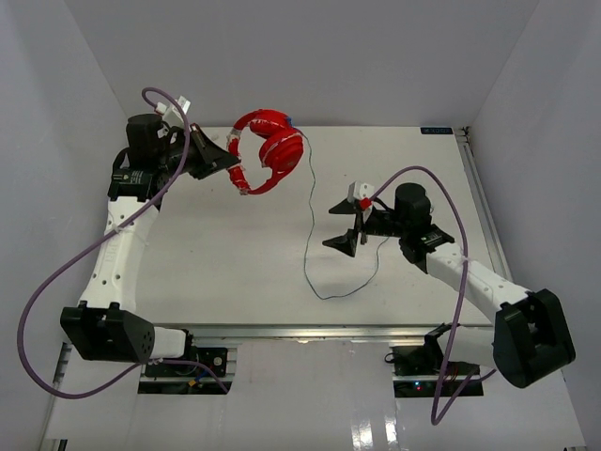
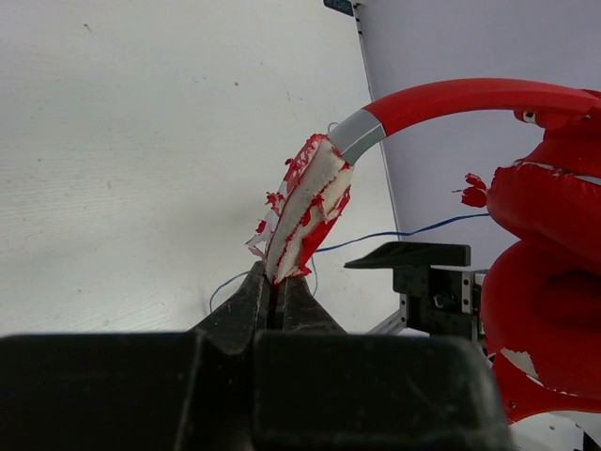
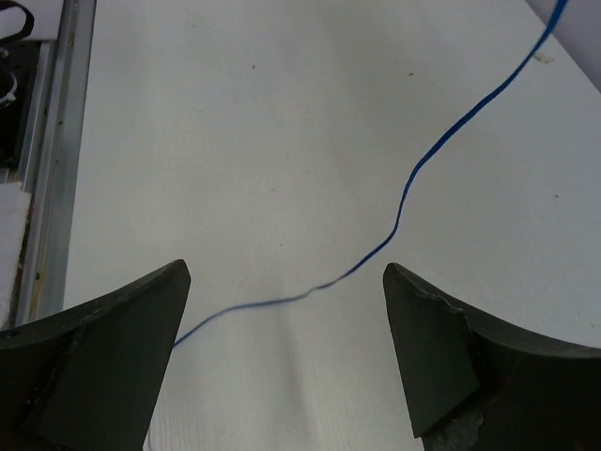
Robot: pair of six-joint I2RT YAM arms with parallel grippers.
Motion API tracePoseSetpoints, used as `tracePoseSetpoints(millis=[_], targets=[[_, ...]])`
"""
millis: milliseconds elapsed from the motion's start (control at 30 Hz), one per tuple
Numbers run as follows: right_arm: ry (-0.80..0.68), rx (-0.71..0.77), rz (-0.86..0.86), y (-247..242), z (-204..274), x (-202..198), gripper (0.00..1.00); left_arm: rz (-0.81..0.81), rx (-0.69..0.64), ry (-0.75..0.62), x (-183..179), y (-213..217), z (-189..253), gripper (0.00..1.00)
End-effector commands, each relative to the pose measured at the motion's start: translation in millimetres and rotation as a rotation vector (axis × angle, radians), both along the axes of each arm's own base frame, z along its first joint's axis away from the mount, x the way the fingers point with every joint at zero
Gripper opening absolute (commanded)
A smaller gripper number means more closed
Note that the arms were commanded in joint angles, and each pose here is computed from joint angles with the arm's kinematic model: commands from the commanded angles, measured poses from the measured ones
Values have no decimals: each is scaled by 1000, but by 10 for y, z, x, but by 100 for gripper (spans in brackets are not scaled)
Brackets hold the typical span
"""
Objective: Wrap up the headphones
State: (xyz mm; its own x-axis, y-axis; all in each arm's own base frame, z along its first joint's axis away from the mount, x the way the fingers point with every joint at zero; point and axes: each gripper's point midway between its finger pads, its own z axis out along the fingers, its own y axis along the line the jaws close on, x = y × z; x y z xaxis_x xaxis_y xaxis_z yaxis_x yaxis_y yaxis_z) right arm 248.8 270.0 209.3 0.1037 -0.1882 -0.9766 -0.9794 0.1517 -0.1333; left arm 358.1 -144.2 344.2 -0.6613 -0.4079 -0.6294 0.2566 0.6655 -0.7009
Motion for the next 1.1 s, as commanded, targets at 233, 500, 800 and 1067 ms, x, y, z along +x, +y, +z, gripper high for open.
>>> tracePoseSetpoints(millis=[233,500,800,1067], targets=[[38,228,-136,541,92,525,90,-78,-212,-126,-349,-263,826,0],[46,301,-118,633,-107,580,93,-63,-292,-200,-500,-264,1253,0],[-51,-13,422,401,-375,-220,89,-1,-244,-218,-415,-180,1181,0],[-190,-134,-53,72,-194,363,80,36,-195,-227,-358,-119,1075,0]])
